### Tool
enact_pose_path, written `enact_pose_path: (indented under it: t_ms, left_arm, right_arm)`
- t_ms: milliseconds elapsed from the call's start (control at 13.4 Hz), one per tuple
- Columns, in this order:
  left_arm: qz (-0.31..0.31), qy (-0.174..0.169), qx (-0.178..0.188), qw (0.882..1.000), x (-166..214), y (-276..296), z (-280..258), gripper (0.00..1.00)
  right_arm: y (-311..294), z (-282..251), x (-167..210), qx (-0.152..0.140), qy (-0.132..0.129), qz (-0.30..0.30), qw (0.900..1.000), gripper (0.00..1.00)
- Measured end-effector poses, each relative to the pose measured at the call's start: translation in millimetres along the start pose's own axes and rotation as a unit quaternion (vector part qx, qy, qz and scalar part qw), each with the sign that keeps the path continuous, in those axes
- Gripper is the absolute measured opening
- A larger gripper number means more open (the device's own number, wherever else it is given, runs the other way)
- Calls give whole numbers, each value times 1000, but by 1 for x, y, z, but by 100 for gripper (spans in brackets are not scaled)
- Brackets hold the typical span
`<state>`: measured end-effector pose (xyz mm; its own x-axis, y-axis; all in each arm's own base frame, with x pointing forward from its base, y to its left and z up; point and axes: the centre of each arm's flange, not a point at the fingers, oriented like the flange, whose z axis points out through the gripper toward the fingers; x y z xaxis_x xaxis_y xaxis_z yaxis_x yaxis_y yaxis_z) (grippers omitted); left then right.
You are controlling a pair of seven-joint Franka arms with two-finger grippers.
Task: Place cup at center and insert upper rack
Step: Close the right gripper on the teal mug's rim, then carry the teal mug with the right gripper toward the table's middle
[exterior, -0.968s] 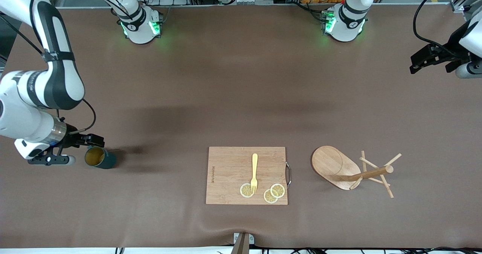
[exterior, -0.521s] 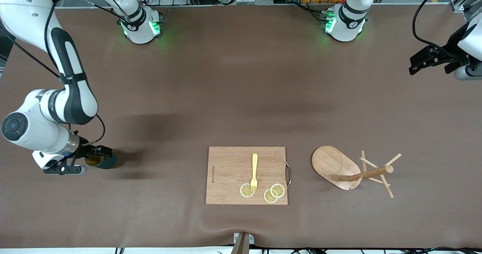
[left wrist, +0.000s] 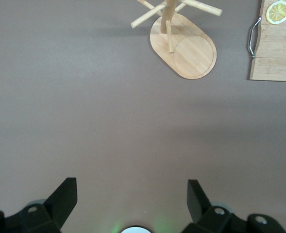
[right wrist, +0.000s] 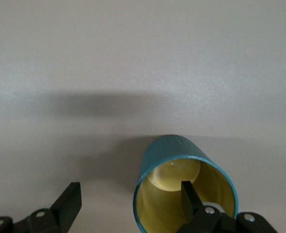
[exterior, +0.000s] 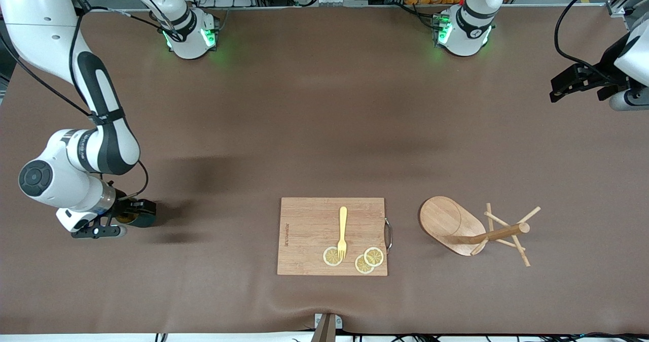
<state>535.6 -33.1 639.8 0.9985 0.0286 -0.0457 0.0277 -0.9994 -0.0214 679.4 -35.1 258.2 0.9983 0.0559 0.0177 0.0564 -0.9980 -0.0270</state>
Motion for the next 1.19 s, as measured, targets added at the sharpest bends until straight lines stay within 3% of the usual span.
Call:
enact_pose_path:
  t_ms: [447,596,894,1191]
  left_arm:
    - [0,-3,0,1000,2,0,3,100]
    - [0,-5,0,1000,3,0,5,100]
    - [0,-5,1,1000,3,0,5,100]
    - [0,-5,1,1000,3,0,5,100]
  right_arm:
    - [0,3,0,0,-3,-15,1000,19]
    - [2,0,1,-1,-1,-16,1000,4]
    - [1,-1,1,1,-10,-17,1000,4]
    - [-32,-16,4,12,-37,-40,998,4]
